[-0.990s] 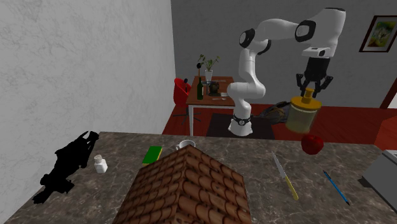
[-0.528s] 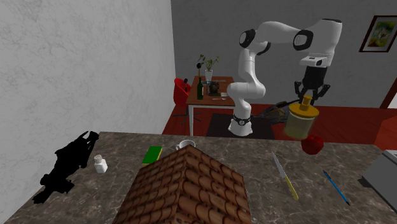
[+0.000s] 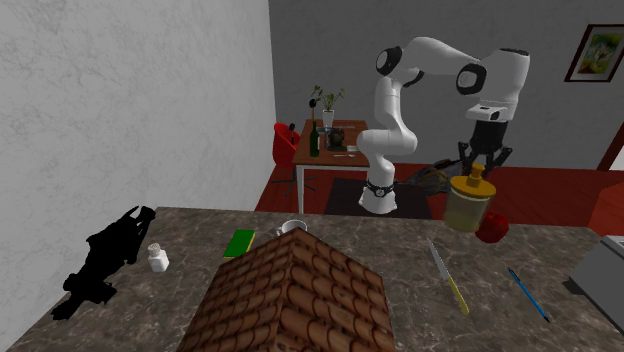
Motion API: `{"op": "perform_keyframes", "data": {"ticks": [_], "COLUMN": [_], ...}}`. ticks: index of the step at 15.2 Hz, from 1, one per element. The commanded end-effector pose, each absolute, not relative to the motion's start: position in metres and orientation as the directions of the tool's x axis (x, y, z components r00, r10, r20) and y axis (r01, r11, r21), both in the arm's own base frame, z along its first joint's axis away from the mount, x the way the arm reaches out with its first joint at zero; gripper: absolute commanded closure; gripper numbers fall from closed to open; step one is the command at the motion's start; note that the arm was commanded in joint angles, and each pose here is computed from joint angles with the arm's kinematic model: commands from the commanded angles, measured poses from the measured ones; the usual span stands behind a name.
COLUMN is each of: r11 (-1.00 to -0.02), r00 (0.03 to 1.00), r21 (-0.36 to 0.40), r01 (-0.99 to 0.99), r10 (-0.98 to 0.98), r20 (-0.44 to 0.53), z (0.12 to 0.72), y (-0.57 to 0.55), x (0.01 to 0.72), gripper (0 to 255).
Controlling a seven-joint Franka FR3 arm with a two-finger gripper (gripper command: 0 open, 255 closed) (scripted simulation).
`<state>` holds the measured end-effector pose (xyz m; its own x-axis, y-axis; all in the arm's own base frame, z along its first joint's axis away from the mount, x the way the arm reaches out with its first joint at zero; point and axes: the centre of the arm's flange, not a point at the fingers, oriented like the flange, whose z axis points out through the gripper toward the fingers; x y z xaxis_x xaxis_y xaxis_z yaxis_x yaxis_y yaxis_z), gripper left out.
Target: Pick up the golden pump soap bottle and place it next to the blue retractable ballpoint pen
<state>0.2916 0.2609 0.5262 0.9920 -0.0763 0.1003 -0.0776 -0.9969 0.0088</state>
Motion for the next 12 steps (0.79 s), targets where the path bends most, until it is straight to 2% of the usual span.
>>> {"op": "perform_keyframes", "data": {"ticks": [1, 12], "r11": [-0.997, -0.997], "r00": [0.992, 0.992], "r21": [0.008, 0.008], "r01": [-0.078, -0.078], "r10": [-0.076, -0.076], "r20": [0.101, 0.101], "z": [0.517, 0.459], "y": [0.262, 0.262], "x": [0.291, 0.291], "gripper": [255, 255]}}
